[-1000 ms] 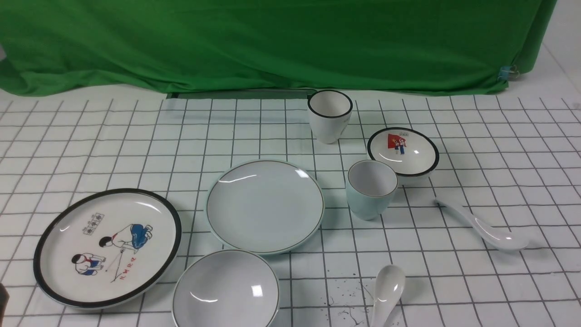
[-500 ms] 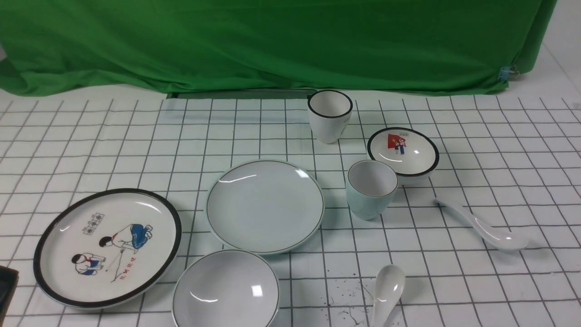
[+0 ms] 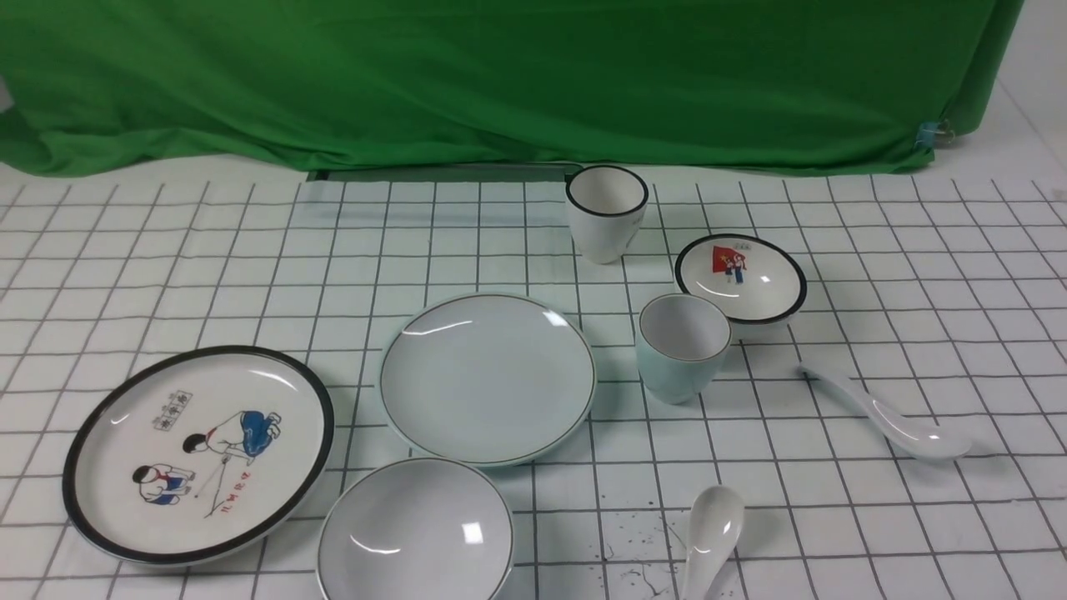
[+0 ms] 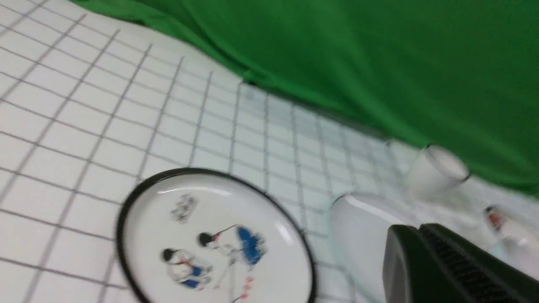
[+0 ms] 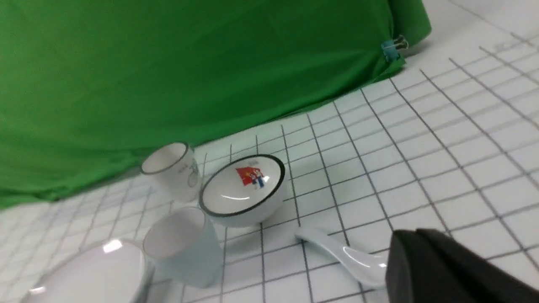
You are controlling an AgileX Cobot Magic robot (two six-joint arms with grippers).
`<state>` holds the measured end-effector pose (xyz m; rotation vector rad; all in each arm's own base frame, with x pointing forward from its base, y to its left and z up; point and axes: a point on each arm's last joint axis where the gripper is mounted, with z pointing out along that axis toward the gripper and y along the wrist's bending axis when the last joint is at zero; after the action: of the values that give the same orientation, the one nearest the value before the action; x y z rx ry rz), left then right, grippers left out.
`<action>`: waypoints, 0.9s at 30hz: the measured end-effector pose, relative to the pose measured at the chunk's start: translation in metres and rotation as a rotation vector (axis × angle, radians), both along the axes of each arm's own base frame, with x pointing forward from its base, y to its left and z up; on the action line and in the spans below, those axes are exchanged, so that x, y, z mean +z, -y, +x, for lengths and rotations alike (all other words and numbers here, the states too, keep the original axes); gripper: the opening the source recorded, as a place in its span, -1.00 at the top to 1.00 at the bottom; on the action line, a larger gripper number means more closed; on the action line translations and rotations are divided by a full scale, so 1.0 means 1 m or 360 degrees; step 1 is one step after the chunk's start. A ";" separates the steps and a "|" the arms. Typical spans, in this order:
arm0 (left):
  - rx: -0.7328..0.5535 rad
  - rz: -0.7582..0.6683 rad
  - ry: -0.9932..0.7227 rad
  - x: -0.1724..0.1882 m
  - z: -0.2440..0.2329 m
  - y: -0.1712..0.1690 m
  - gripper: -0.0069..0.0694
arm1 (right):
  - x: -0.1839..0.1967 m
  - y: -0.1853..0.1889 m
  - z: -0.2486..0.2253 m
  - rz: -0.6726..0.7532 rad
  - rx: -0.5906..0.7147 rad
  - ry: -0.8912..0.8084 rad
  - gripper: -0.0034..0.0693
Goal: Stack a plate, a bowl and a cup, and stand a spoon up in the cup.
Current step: Use the left arm to grab a blue rice bowl
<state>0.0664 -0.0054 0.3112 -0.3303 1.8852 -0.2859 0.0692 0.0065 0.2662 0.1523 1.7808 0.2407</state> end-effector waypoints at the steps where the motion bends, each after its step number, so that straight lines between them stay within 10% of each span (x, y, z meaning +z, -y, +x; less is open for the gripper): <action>1: -0.0007 0.0031 -0.0048 0.003 0.003 -0.001 0.89 | 0.005 0.000 0.002 -0.0043 0.0018 -0.0018 0.87; 8: -0.0359 0.0551 -0.0787 0.023 0.056 -0.004 0.89 | 0.059 -0.011 0.054 -0.0596 0.0384 -0.0596 0.87; 18: -0.0920 0.0726 -0.1175 -0.018 0.100 0.053 0.80 | 0.037 -0.061 0.094 -0.0884 0.1032 -0.1198 0.87; 27: -0.0944 0.0548 -0.1365 -0.077 0.150 0.100 -0.01 | 0.018 -0.101 0.096 -0.1087 0.1322 -0.1331 0.87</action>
<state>0.2163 -0.1056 0.2338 0.4306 2.8081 -0.2169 0.1650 0.1075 0.2842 -1.1444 2.5669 0.1410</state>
